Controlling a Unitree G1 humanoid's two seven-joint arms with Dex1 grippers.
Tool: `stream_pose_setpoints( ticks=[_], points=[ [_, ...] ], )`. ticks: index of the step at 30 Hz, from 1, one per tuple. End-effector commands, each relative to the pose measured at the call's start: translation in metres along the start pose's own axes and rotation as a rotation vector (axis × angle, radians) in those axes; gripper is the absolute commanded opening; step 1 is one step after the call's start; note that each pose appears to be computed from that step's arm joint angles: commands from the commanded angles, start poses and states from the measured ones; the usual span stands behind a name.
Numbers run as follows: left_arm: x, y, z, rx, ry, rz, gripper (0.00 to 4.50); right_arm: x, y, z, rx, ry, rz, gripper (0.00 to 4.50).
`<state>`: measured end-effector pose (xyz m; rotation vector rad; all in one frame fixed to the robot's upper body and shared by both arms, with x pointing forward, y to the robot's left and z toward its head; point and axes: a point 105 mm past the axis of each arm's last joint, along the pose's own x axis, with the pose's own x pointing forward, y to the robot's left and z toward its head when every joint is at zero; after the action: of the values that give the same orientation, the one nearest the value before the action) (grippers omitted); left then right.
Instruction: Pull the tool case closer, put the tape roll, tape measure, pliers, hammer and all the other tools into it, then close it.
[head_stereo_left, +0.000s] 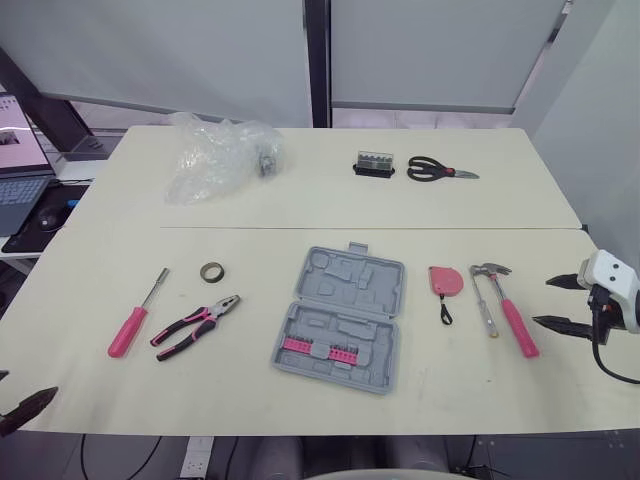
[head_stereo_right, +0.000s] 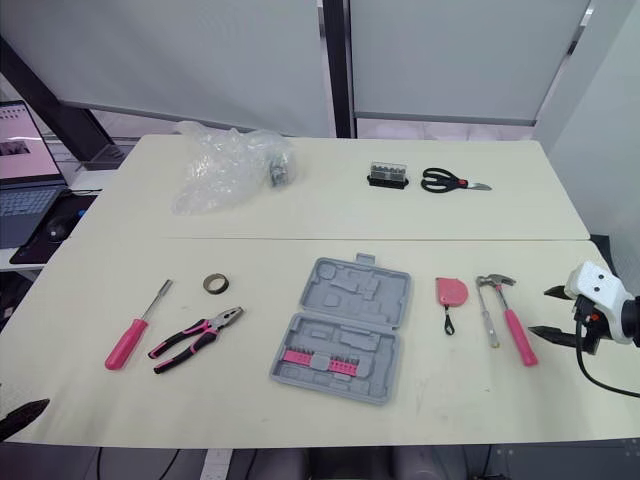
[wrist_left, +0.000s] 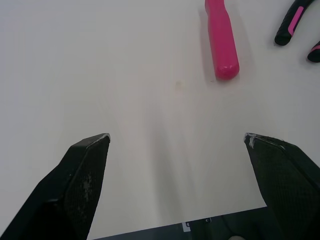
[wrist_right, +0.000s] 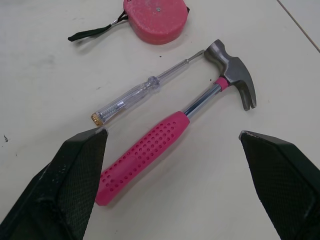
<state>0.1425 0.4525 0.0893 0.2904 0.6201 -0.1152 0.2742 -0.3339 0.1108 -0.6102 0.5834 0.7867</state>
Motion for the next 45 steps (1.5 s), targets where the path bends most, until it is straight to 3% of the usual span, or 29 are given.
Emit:
stream_pose_setpoints(
  ticks=[1,8,13,20,25,29,32,41,45],
  points=[
    [-0.002,0.007,0.011,0.023,-0.037,0.034,4.47,-0.016,-0.009,0.008,-0.028,-0.019,-0.056,4.50],
    [0.001,0.007,0.011,-0.013,-0.068,0.034,4.47,-0.014,-0.001,-0.002,0.023,-0.003,-0.033,4.50],
    [0.002,0.008,0.008,0.031,-0.064,0.032,4.47,-0.014,-0.006,0.008,-0.005,-0.060,-0.093,4.50],
    [0.028,-0.014,0.051,0.099,-0.144,-0.105,4.47,-0.010,0.008,0.015,0.032,-0.089,-0.075,4.50],
    [0.058,-0.055,0.092,0.209,-0.217,-0.282,4.47,0.008,0.030,0.047,0.041,-0.196,-0.030,4.50],
    [0.086,-0.102,0.127,0.318,-0.270,-0.496,3.60,0.035,0.054,0.063,-0.005,-0.226,0.024,3.60],
    [0.108,-0.129,0.144,0.389,-0.289,-0.609,2.71,0.057,0.071,0.074,-0.017,-0.237,0.064,2.63],
    [0.160,-0.178,0.153,0.495,-0.267,-0.761,0.01,0.113,0.091,0.090,0.000,-0.227,0.113,0.76],
    [0.172,-0.188,0.153,0.532,-0.257,-0.791,0.00,0.126,0.101,0.089,-0.010,-0.205,0.143,0.01]
  ],
)
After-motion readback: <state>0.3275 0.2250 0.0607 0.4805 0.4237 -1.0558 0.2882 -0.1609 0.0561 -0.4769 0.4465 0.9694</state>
